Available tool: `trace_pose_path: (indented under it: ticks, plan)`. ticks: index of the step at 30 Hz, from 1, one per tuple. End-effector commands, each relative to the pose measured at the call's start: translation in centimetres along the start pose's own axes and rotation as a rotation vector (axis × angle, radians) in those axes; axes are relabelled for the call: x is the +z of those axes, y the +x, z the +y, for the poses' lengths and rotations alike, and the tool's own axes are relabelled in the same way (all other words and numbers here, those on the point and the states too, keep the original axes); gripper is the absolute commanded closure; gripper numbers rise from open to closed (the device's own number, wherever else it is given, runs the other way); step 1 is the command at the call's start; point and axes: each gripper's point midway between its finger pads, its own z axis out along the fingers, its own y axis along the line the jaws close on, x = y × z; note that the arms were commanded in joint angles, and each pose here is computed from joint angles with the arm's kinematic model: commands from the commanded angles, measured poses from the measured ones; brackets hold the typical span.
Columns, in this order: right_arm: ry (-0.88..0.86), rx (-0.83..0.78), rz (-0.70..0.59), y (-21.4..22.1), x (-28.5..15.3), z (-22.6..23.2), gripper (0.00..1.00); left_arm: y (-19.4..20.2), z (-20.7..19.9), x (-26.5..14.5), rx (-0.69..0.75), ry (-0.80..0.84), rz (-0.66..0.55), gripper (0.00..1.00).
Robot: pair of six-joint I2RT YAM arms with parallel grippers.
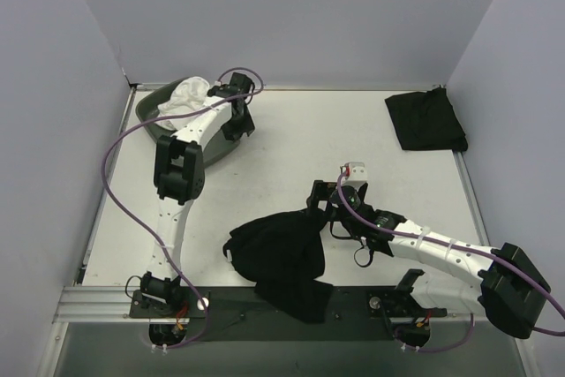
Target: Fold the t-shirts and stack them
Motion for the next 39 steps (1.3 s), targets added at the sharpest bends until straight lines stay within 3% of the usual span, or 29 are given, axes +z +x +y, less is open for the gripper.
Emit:
trace_pose_path:
  ticks: [1, 3, 5, 11, 19, 23, 32, 39]
  plan:
    - [0.000, 0.022, -0.029, -0.4, 0.1, 0.2, 0.00, 0.8, 1.3, 1.4, 0.011, -0.043, 0.010, 0.54]
    - [0.001, 0.026, -0.025, -0.3, 0.2, 0.2, 0.00, 0.7, 1.7, 1.3, 0.014, -0.043, 0.008, 0.66]
    - [-0.005, 0.032, -0.028, -0.3, 0.2, 0.3, 0.00, 1.1, 2.2, 1.3, 0.025, -0.053, 0.016, 1.00]
    - [-0.019, 0.039, -0.029, -0.4, 0.2, 0.7, 0.00, 1.5, 3.8, 1.1, 0.092, -0.068, 0.040, 1.00]
    - [-0.044, 0.046, -0.036, -0.8, 0.1, 1.3, 0.00, 3.3, 3.5, 1.0, 0.322, 0.057, 0.093, 1.00]
    - [-0.060, 0.051, -0.040, -1.0, -0.1, 1.6, 0.00, 3.4, 4.4, 0.2, 0.486, 0.035, 0.055, 1.00]
    - [-0.079, 0.060, -0.025, -0.3, -0.3, 1.9, 0.00, 4.9, 2.3, -0.6, 0.901, 0.166, -0.094, 1.00]
    - [-0.072, 0.053, -0.012, 0.5, -0.5, 1.4, 0.00, 5.5, 1.8, -1.6, 1.049, 0.252, -0.093, 1.00]
